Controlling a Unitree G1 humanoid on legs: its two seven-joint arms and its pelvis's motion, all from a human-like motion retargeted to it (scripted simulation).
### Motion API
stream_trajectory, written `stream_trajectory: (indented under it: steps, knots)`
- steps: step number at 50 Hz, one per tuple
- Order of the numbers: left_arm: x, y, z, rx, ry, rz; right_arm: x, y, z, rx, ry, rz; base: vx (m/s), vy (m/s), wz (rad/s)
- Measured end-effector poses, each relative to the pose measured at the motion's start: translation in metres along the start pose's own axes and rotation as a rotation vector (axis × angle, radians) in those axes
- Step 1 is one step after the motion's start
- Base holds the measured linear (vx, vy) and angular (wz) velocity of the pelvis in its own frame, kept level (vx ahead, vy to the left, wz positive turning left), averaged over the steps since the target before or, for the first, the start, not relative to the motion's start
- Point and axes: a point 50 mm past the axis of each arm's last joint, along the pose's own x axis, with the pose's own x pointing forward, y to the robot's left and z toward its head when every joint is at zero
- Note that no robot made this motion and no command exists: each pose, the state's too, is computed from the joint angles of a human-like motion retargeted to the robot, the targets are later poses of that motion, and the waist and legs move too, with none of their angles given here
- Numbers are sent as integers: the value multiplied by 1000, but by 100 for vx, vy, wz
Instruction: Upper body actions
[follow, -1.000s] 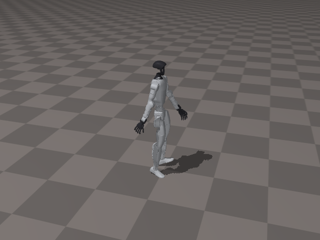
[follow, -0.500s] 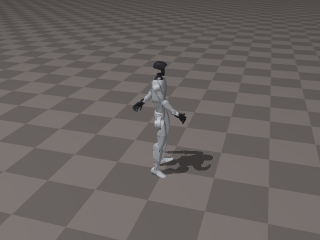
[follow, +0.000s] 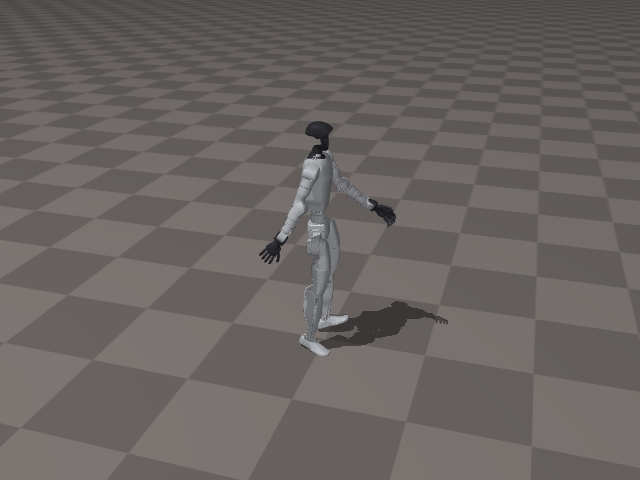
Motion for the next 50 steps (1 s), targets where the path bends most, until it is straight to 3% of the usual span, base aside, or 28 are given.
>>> stream_trajectory:
  steps: [5,8,10,14,17,20,23,27,32,39,44,50]
  knots:
    - [-24,-3,-62,46,154,-9,0,8,-8,106,56,8,9,8,16]
    - [-69,-14,-143,1,420,-25,-6,11,18,41,6,46,13,10,8]
    - [-114,-22,-197,-39,647,-39,-14,12,47,-45,-80,70,12,11,-2]
    - [-269,-40,-287,-185,1369,-74,-62,18,153,-330,-437,64,8,10,-15]
    - [-386,-54,-303,-332,1768,-60,-123,40,226,-501,-763,84,6,7,-23]
    - [-458,-67,-299,-425,1906,-37,-191,58,276,-586,-1086,135,6,5,-19]
    - [-513,-83,-287,-461,1999,-11,-267,71,307,-616,-1424,185,0,6,0]
    - [-543,-93,-274,-514,2111,70,-313,72,318,-583,-1624,154,1,0,33]
    - [-488,-85,-292,-547,1968,156,-294,65,314,-595,-1590,87,4,0,41]
    - [-289,-52,-292,-505,1434,64,-162,42,260,-636,-1052,17,3,1,43]
    - [-147,-42,-225,-415,932,-112,-68,7,163,-749,-431,-89,2,-1,17]
    - [-62,-11,-133,-134,439,-127,-22,-13,78,-643,-141,-54,7,-3,-28]
